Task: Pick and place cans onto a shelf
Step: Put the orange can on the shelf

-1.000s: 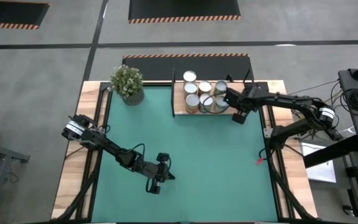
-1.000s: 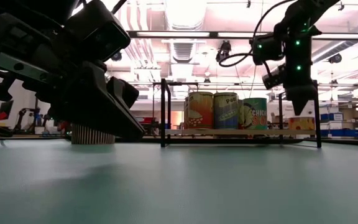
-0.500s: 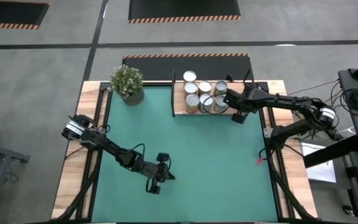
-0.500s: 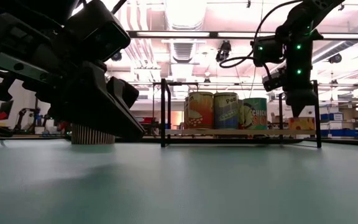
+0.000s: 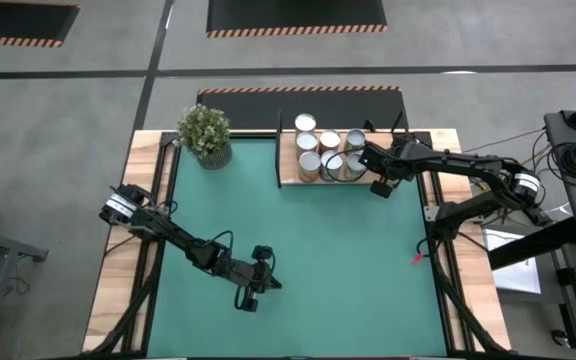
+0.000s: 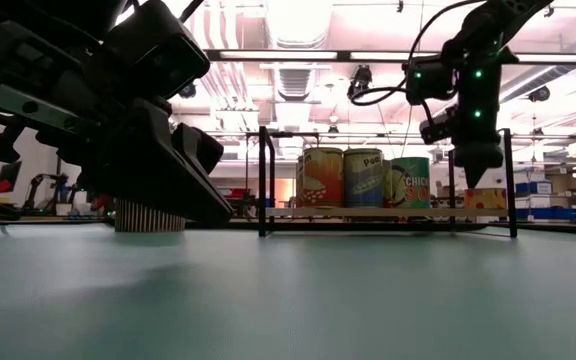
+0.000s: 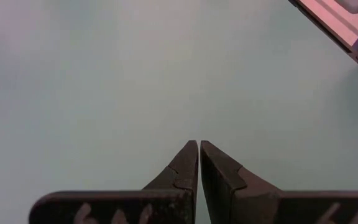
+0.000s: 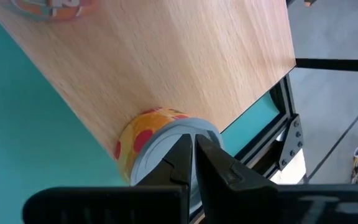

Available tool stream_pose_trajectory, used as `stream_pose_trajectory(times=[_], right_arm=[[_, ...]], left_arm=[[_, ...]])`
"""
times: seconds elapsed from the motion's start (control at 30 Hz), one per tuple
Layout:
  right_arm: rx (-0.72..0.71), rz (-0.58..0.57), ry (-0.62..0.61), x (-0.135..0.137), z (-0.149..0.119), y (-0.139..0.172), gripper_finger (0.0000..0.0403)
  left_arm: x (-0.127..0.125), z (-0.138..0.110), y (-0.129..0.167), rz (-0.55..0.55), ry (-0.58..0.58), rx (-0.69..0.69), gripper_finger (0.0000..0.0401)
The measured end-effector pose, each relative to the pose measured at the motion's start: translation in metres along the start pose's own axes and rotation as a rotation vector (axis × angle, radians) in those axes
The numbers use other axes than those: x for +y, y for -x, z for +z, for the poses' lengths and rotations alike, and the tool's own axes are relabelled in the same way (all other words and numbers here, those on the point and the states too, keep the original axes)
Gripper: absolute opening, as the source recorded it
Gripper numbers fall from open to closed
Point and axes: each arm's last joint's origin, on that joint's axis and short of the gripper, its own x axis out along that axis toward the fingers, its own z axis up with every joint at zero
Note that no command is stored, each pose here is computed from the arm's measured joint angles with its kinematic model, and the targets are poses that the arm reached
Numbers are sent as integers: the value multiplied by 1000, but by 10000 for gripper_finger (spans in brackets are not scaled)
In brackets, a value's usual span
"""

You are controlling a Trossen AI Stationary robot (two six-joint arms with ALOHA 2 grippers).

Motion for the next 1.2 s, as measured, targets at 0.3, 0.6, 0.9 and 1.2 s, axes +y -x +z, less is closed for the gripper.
stream_pose_trajectory(times=[0.3,0.6,0.9,1.2], right_arm=[[8,48,-140,-18,12,35,9],[-16,323,-287,-9,21,61,9],[-61,336,-135,29,18,75,9],[-118,301,-106,44,34,93,9]], left_arm=[[0,0,0,0,0,0,0],[0,0,0,-1,0,0,0],[0,0,0,-1,0,0,0],[0,0,0,-1,-1,0,0]])
